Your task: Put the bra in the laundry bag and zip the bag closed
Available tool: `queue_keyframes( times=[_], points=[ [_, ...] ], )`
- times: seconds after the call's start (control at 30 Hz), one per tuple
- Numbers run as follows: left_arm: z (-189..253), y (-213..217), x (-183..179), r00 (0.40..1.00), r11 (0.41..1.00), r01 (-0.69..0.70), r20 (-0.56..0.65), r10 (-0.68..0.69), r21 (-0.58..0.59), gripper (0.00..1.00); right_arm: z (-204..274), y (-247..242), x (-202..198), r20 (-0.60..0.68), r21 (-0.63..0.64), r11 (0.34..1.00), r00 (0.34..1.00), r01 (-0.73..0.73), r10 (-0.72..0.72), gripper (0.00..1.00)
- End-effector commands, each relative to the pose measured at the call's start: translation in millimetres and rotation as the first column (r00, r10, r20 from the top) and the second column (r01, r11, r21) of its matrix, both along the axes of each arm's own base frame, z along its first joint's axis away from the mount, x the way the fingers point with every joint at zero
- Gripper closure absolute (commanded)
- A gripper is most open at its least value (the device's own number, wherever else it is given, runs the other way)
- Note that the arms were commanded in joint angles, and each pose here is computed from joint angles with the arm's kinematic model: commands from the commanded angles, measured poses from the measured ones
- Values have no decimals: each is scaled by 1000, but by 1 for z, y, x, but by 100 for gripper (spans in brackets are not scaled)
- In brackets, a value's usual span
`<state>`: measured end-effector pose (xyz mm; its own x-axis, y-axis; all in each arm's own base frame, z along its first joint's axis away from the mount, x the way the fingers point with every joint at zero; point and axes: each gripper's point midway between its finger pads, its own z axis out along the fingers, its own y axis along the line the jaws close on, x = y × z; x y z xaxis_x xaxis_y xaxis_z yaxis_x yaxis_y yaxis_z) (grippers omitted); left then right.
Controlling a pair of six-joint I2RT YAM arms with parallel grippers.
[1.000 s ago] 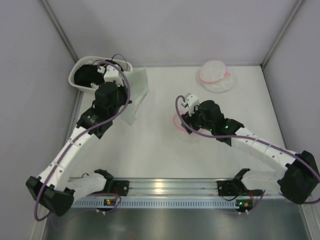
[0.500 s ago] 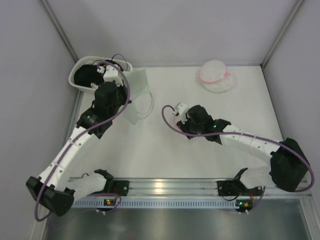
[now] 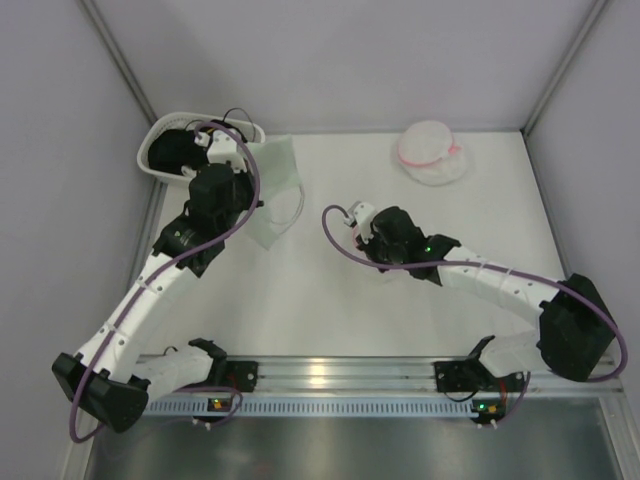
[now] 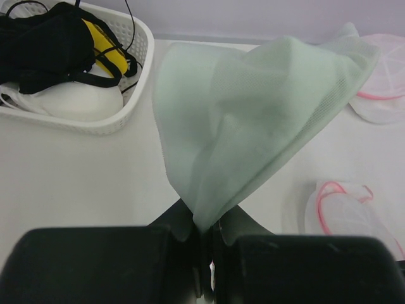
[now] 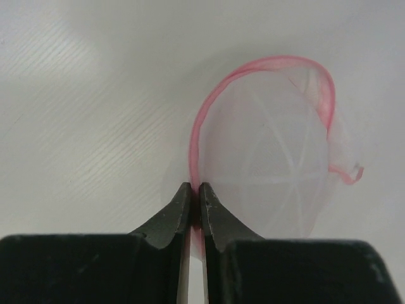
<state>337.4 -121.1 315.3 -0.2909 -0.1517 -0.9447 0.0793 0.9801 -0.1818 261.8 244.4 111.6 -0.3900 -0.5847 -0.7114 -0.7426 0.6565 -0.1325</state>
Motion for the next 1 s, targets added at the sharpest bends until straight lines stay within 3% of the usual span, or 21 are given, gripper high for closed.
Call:
queue_keyframes(
  times=[0.0,0.1,0.2,0.33,0.43,0.53,0.67,0.73,0.83,0.97],
  points=[
    [6,-3,2,1000,1000,22,22,-22,-10,100,40,14,7,66,88,996,998,5,-11,92],
    [5,-2,1,1000,1000,19,21,-19,-8,100,49,18,14,54,135,989,997,53,-61,89],
    [6,-1,0,1000,1000,15,26,-15,-9,100,59,28,21,-43,221,965,990,140,-133,100],
    [5,-1,-1,1000,1000,15,24,-15,-12,100,57,47,17,-142,257,954,982,157,-123,100],
    [2,-1,-1,1000,1000,18,18,-18,-7,100,42,47,17,-161,229,956,976,183,-148,81],
    [3,0,-1,1000,1000,16,22,-15,-4,100,29,43,16,-178,190,963,971,190,-156,70],
    [4,2,-2,1000,1000,11,25,-11,-3,100,29,44,16,-181,196,961,971,194,-159,68],
    [2,1,-2,1000,1000,14,19,-14,-1,100,33,46,16,-179,211,959,972,190,-153,57],
    [1,-1,-2,1000,1000,20,17,-20,-4,100,42,49,16,-174,234,956,975,178,-139,50],
    [-2,-2,-1,1000,1000,25,9,-25,-3,100,48,49,15,-161,249,953,978,170,-132,49]
  ],
)
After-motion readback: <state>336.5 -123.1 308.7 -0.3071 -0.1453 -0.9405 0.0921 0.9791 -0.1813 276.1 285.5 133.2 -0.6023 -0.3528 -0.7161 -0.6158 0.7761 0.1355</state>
